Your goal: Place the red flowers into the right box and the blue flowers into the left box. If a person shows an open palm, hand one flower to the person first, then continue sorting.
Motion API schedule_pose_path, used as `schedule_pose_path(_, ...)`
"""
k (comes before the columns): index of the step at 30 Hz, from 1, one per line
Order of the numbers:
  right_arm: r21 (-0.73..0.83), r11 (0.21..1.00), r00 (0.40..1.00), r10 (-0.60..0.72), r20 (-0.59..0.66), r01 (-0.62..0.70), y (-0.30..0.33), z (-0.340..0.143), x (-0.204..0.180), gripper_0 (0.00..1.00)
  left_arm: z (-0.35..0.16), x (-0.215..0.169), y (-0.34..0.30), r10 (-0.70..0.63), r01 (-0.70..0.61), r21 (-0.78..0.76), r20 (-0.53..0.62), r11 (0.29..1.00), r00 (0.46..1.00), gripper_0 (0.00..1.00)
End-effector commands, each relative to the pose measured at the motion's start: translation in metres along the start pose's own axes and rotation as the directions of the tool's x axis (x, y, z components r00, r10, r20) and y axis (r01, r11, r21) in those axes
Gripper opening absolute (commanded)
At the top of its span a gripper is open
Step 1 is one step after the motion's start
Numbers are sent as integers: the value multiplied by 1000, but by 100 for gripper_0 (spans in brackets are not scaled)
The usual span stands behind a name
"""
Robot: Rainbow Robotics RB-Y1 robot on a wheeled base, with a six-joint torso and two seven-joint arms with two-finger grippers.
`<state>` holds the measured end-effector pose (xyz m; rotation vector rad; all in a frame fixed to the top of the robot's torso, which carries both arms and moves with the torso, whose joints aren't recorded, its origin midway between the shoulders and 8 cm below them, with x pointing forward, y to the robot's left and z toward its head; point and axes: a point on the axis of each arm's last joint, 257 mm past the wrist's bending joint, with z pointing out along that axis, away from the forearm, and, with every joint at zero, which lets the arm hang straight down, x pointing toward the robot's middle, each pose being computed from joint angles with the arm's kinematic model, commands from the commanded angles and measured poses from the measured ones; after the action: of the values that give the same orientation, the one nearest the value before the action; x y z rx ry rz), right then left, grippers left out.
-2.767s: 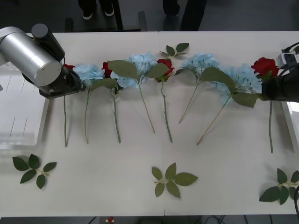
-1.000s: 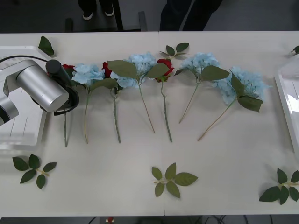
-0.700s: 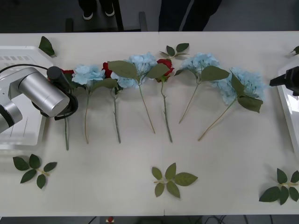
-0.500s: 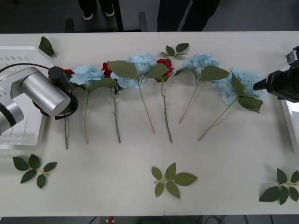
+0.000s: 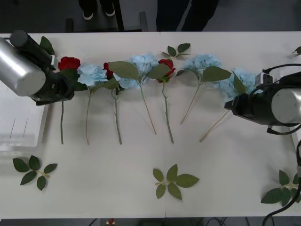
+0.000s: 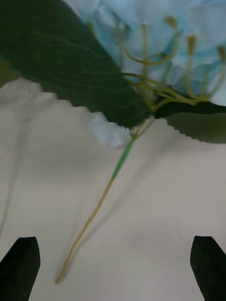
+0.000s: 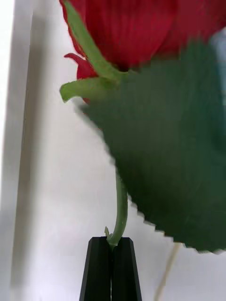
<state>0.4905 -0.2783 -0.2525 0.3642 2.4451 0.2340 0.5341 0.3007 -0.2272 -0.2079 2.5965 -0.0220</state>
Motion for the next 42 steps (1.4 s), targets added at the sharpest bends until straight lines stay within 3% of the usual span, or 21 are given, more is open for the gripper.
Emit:
schedule_pose_path(1,26,999,998,33,54,-35,21,15,-8,93,-50,-35,-1,29,-30,62,25,998,999,0)
schedule_pose_path(8,62,998,997,15,79,-19,17,30,-12,93,-97,-56,-32,74,-82,246,41,966,996,0)
schedule_pose_path(13,81,997,995,7,103,-15,12,30,-21,93,-120,-55,-94,120,-149,454,93,879,988,0)
schedule_pose_path(19,100,995,992,6,128,-19,3,46,-40,93,-148,-49,-177,109,-228,701,211,676,971,0)
schedule_pose_path(30,114,993,995,-33,95,22,8,68,-38,92,-193,-35,-240,95,-403,825,399,397,912,0)
schedule_pose_path(33,124,991,995,-57,85,46,7,71,-34,75,-202,-34,-248,80,-452,822,454,346,887,1)
schedule_pose_path(36,142,988,994,-79,74,68,3,76,-29,71,-211,-34,-255,58,-493,815,501,304,864,1)
schedule_pose_path(38,148,986,993,-90,74,79,0,78,-28,59,-217,-33,-260,38,-516,811,528,274,849,0)
schedule_pose_path(42,149,985,993,-97,72,85,-1,79,-27,22,-224,-37,-263,-4,-551,798,569,243,822,1)
